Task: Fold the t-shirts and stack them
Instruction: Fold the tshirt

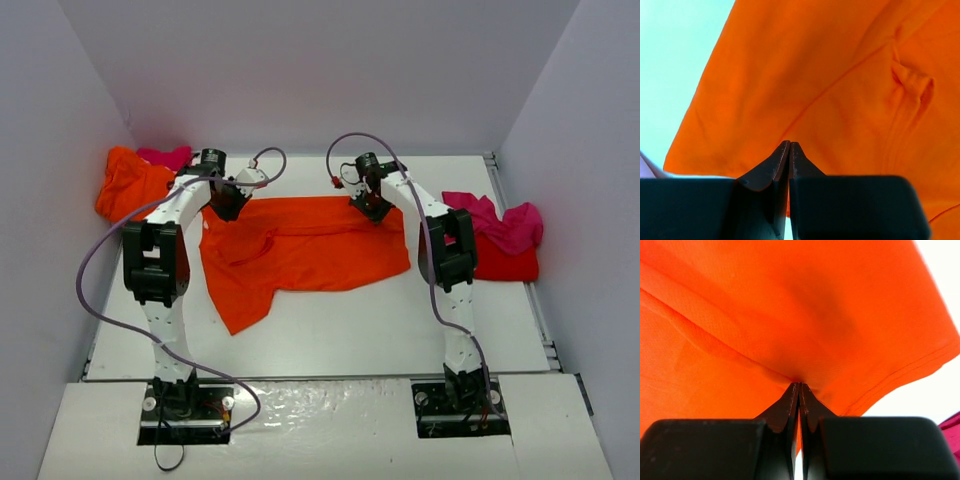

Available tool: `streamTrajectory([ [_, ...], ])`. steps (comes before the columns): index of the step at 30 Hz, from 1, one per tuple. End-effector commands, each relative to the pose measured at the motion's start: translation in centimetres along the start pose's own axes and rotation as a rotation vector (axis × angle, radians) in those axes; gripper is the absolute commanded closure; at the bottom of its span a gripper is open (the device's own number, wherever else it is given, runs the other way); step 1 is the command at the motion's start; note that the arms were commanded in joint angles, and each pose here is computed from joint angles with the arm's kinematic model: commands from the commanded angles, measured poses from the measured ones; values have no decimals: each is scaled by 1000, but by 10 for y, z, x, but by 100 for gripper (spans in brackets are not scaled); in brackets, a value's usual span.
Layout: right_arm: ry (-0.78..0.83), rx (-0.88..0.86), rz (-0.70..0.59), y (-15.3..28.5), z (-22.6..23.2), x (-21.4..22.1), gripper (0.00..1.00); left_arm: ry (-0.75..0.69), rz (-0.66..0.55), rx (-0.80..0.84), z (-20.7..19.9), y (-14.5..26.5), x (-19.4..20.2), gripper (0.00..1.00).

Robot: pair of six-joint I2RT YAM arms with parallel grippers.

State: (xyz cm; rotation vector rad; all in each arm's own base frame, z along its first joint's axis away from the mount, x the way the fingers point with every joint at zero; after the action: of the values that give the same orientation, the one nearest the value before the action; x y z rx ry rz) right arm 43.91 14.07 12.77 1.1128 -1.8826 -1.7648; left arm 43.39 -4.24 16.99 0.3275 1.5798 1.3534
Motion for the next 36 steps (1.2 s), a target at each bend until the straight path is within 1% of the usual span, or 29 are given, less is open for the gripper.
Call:
streamTrajectory([
  [1, -6, 26, -16, 0, -7, -11, 100, 36, 33, 81, 6, 6, -7, 100],
  [7, -1, 68, 26, -21, -13, -18, 100, 56, 116, 149, 12, -10, -4, 100],
  [11, -8, 104, 51, -33, -16, -19, 100, 58, 147, 129, 17, -18, -2, 100],
  [13, -17, 156, 68, -38, -18, -22, 100, 70, 162, 113, 21, -21, -2, 100],
  [16, -35, 303, 76, -45, -23, -28, 100, 76, 215, 16, 31, -27, -3, 100],
  [18, -37, 417, 103, -53, -26, -28, 100, 82, 221, -119, 41, -33, -7, 100],
  [21, -40, 505, 82, -61, -29, -36, 100, 64, 231, -289, 51, -38, -15, 100],
  [23, -45, 537, 68, -63, -30, -41, 100, 61, 237, -333, 55, -38, -20, 100],
  [26, -41, 557, 44, -67, -29, -49, 100, 72, 254, -342, 61, -50, -24, 100],
  [28, -40, 567, 22, -69, -28, -54, 100, 69, 264, -395, 68, -58, -30, 100],
  [33, 3, 532, -19, -78, -8, -62, 100, 34, 247, -432, 75, -76, -46, 100],
  [34, 4, 531, -19, -78, -8, -62, 100, 31, 262, -419, 73, -86, -42, 100],
  [36, -2, 542, -71, -77, -4, -67, 100, 17, 233, -483, 83, -88, -55, 100],
])
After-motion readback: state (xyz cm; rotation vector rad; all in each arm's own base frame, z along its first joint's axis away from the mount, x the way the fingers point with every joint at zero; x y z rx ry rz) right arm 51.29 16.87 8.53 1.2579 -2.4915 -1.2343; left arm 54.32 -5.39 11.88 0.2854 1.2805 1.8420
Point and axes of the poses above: each gripper's point midway between its finger pads, its own y axis back along the fingers, its own z axis along the line the jaws close on, x = y × z, the point moved 10 cm from there along y, back along the fingers, and after that the axes turned 2 degrees about -y, right-handed, at the moved point
